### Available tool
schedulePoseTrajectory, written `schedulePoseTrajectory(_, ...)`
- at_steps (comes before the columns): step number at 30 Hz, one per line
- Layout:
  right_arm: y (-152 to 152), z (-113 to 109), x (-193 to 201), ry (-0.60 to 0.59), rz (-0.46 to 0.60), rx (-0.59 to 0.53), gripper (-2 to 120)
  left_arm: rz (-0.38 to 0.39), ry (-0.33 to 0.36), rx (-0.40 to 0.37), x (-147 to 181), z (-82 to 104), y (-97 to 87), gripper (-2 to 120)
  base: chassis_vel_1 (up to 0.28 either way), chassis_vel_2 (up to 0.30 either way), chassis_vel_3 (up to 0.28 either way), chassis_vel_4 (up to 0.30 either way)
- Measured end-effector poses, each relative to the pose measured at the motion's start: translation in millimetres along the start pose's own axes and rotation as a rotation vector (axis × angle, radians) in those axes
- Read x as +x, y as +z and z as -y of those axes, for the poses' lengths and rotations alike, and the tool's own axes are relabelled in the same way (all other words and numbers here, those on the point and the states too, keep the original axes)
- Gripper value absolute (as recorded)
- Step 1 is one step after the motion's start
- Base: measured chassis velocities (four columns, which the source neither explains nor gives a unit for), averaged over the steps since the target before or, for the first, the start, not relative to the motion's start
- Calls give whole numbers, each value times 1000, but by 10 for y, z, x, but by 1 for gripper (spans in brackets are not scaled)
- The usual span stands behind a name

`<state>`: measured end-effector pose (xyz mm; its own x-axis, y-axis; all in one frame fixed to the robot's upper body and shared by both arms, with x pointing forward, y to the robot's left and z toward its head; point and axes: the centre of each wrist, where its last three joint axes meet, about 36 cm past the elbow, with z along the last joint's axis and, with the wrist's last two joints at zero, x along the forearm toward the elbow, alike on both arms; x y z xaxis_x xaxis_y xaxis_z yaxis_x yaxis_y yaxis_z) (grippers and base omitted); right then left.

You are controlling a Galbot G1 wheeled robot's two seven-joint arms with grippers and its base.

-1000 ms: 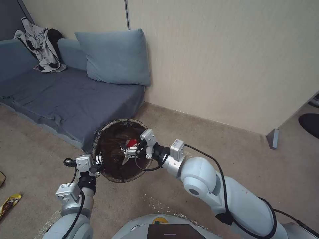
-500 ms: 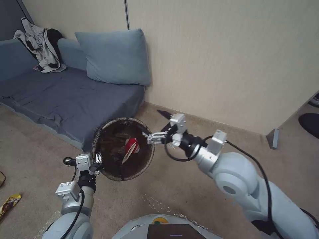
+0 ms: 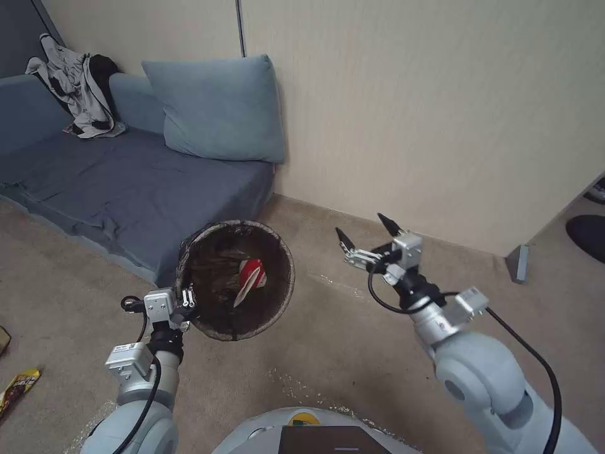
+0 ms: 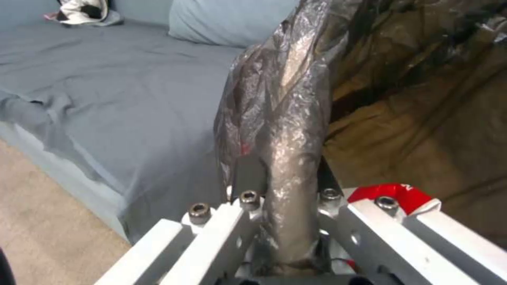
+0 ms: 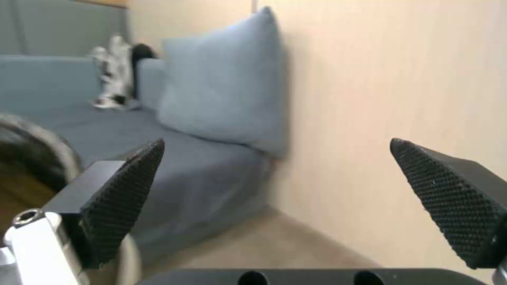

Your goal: Pick up the trash bin, then pick up the garbage from the floor and place it into the trash bin.

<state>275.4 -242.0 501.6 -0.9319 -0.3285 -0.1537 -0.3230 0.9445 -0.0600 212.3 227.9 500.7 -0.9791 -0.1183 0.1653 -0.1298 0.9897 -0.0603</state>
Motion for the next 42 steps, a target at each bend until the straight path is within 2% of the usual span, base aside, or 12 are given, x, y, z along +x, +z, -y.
schedulePoseTrajectory(8, 250, -110, 361, 148, 10, 45, 100, -1, 16, 0, 4, 15, 4, 3, 0, 0, 0, 0)
schedulePoseTrajectory(17, 357, -254, 517, 246, 18, 75, 100, 0, 39, -9, -2, 6, -1, 3, 0, 0, 0, 0)
schedulePoseTrajectory(42, 368, -224, 542, 289, 15, 78, 100, -9, 45, -16, -2, -13, -3, 3, 36, 37, 39, 40)
